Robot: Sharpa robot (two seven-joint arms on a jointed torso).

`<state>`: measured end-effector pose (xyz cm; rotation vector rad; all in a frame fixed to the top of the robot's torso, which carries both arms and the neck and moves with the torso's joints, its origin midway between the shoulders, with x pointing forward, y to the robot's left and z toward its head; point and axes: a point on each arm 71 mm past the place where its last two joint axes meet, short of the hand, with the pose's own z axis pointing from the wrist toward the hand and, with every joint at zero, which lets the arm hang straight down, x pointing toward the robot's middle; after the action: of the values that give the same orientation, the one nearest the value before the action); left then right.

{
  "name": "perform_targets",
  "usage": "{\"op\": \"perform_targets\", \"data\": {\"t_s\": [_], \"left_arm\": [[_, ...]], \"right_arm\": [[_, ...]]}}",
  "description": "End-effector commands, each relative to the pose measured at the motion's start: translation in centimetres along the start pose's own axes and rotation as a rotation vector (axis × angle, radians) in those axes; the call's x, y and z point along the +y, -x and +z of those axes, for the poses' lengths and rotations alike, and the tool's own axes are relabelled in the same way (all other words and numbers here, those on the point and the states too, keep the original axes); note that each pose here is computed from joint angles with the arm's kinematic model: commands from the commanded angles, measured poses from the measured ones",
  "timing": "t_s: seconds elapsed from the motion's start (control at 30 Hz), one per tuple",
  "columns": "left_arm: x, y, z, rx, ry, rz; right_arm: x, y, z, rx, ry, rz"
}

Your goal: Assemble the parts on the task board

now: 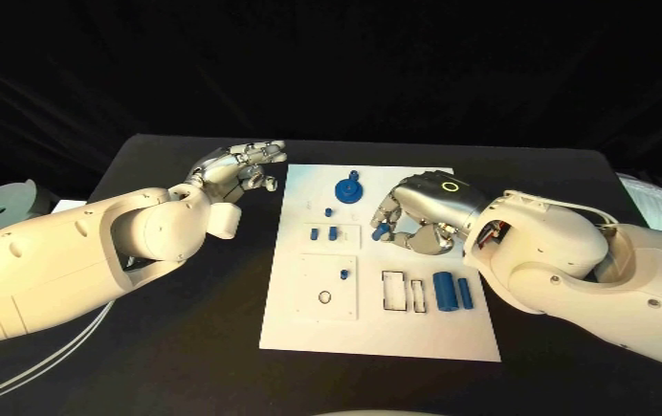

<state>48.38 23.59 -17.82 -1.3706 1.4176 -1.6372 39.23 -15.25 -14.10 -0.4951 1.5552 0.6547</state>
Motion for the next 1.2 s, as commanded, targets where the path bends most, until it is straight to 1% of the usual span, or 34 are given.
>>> {"op": "perform_targets", "data": {"t_s": [0.03, 0.1, 0.13, 0.23, 0.47, 0.6, 0.8, 1.2], "left_arm": [[-0.01, -0.31, 0.04, 0.024, -0.004, -0.005], [0.0, -0.36, 0.04, 0.026, -0.004, -0.005], [0.0, -0.4, 0.04, 0.028, -0.003, -0.006], [0.01, -0.44, 0.03, 0.029, -0.003, -0.006], [0.02, -0.52, 0.01, 0.031, -0.003, -0.007], [0.02, -0.53, 0.0, 0.032, -0.003, -0.007], [0.03, -0.56, 0.01, 0.033, -0.003, -0.007], [0.04, -0.57, 0.04, 0.034, -0.002, -0.008]], "right_arm": [[1.6, -0.6, 0.3, 0.01, 0.056, 0.054], [2.7, -1.2, 0.7, 0.018, 0.089, 0.073], [3.5, -1.8, 0.9, 0.025, 0.113, 0.087], [4.7, -2.8, 1.3, 0.042, 0.147, 0.108], [6.4, -5.2, 2.1, 0.087, 0.192, 0.139], [6.7, -6.3, 2.5, 0.113, 0.2, 0.146], [6.6, -7.4, 2.9, 0.148, 0.193, 0.14], [6.1, -8.4, 3.3, 0.188, 0.176, 0.117]]}}
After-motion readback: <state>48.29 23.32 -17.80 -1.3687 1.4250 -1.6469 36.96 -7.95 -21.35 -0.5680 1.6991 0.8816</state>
